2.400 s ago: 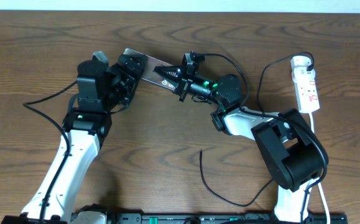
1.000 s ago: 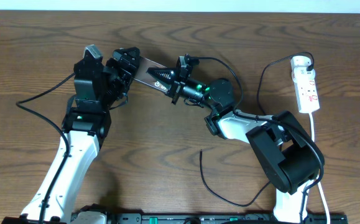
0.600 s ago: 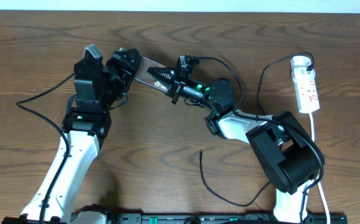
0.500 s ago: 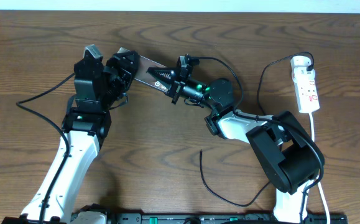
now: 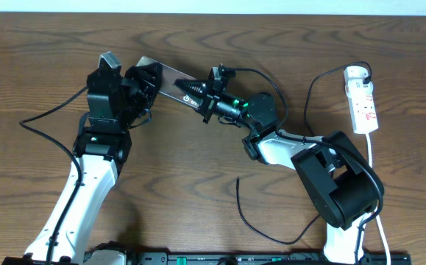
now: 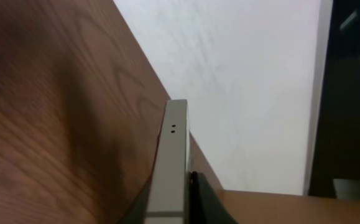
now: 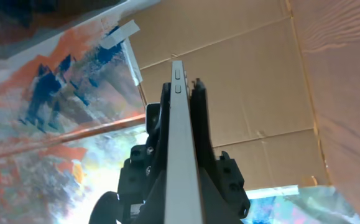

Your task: Plug charger to phone and switch on socket

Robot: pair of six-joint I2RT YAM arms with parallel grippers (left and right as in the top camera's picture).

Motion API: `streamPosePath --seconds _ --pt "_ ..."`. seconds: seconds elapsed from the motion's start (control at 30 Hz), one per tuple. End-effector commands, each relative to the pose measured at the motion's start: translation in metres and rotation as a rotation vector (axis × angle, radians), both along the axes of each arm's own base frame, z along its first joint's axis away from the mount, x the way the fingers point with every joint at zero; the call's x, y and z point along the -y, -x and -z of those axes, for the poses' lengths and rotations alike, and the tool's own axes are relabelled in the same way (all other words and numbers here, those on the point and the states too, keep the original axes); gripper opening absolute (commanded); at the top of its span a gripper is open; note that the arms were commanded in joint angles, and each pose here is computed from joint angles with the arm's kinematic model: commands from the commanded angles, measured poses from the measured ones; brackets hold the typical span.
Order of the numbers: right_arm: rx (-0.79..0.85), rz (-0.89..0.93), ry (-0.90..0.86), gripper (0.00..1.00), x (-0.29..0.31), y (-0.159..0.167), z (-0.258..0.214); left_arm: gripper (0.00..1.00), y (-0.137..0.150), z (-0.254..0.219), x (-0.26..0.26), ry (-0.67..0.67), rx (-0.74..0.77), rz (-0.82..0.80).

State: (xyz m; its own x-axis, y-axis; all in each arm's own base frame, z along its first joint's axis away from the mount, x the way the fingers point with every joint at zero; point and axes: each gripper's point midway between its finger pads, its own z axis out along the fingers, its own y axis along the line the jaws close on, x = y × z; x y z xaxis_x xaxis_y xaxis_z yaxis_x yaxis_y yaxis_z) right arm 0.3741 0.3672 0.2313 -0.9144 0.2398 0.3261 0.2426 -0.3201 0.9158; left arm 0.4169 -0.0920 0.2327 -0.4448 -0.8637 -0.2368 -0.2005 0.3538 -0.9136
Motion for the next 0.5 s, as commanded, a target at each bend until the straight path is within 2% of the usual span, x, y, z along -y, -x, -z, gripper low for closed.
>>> streamPosePath --seconds 0.0,0.37,0.43,0.47 --pt "0.063 0.001 -0.008 0.01 -0.0027 0.0041 -0.0113 0.08 -0.0019 0.0015 -0.0026 -0.042 0.004 -0.001" --pt "0.065 -0.009 -0.005 0.01 -0.0033 0.0057 -0.011 0.07 -0.002 0.0014 -0.0026 -0.042 0.004 -0.001" --pt "0.065 -0.01 -0.005 0.06 -0.0034 0.0058 -0.011 0.08 -0.002 0.0014 -0.0026 -0.042 0.004 -0.001" --pt "0.065 -0.01 -0.005 0.13 -0.0034 0.0057 -0.011 0.07 -0.002 0.0014 -0.0026 -0.042 0.004 -0.001"
